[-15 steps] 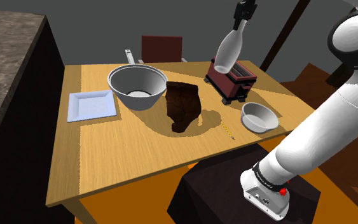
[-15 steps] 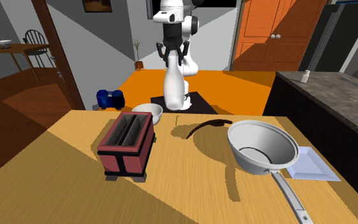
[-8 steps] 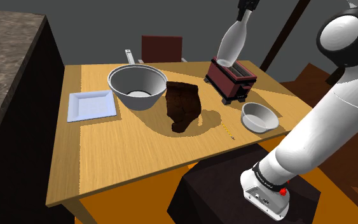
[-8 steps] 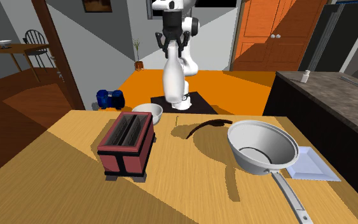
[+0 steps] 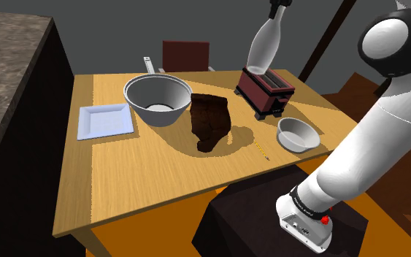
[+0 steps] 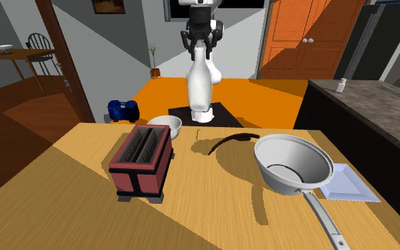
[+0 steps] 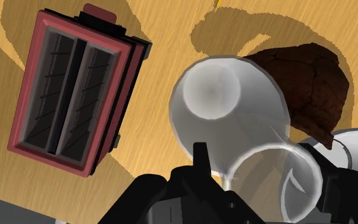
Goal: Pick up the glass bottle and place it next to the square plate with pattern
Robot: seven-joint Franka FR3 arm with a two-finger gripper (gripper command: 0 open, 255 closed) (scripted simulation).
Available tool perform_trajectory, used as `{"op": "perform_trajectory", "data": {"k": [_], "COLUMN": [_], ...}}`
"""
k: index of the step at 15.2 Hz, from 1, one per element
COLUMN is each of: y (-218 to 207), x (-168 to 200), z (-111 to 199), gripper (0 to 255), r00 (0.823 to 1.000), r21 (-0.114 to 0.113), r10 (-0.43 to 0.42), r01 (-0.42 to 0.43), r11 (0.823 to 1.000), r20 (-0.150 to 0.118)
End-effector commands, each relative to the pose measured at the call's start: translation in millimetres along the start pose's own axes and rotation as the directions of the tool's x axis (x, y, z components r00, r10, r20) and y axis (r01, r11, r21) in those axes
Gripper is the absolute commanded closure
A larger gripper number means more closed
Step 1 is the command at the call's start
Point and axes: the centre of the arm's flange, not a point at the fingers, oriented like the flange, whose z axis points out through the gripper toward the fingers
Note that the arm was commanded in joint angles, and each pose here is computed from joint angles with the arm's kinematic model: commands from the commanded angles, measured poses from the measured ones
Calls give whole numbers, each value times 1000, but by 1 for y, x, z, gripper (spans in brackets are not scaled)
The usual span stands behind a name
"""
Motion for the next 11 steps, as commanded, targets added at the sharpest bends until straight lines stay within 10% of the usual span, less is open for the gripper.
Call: {"op": "perform_trajectory", "data": {"k": [1, 11], "y": [-22, -138], "x": [4, 34], "z": [10, 64], "gripper": [255, 255], "r00": [1000, 1000], "r21": [0, 0], "r10": [1, 1], "r01": [-1, -1], "r11": [1000, 1000], "r20": [-1, -1]}}
